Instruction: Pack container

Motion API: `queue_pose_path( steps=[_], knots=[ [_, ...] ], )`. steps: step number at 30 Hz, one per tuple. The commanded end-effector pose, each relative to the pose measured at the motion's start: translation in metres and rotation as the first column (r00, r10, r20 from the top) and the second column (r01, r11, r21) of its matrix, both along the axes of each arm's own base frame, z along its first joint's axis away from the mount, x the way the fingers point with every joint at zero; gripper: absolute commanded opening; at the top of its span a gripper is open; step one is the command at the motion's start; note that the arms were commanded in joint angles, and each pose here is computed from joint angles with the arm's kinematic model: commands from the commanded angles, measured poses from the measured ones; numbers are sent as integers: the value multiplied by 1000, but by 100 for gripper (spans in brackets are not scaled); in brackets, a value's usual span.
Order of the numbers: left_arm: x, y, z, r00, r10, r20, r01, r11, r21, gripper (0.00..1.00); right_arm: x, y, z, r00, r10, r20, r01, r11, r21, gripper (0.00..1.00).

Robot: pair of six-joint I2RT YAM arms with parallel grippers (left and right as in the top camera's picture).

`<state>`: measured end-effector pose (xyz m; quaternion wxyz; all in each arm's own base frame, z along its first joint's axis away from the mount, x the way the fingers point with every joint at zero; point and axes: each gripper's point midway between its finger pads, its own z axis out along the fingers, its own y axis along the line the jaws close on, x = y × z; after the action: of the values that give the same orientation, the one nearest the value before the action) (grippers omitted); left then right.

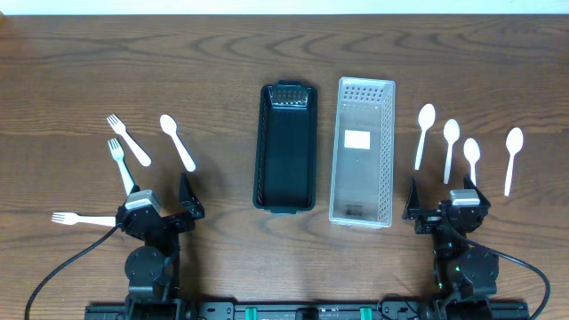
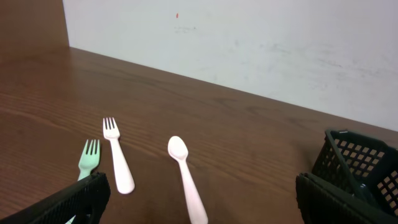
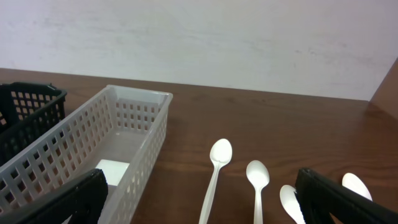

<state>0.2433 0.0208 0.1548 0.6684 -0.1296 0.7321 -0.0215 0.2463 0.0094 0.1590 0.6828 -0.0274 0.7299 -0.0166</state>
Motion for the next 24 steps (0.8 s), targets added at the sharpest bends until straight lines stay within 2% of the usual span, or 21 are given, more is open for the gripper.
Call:
queue_pose_path(
  steps=[1, 14, 21, 24],
  knots=[
    [-1, 3, -18, 998, 21, -57, -20, 1000, 3, 98, 0, 4, -1, 1000, 17, 0, -17, 1000, -9, 99],
    [-1, 3, -18, 998, 21, -57, -21, 1000, 2, 98, -1, 7, -1, 999, 32, 0, -32, 999, -1, 99],
    [-2, 9, -17, 997, 55, -49, -55, 998, 3, 98, 0, 10, -4, 999, 42, -17, -39, 991, 131, 99],
    [-1, 9, -12, 997, 69, -14, -71, 989, -128, 98, 1, 10, -7, 999, 40, -36, -36, 991, 129, 99]
  ],
)
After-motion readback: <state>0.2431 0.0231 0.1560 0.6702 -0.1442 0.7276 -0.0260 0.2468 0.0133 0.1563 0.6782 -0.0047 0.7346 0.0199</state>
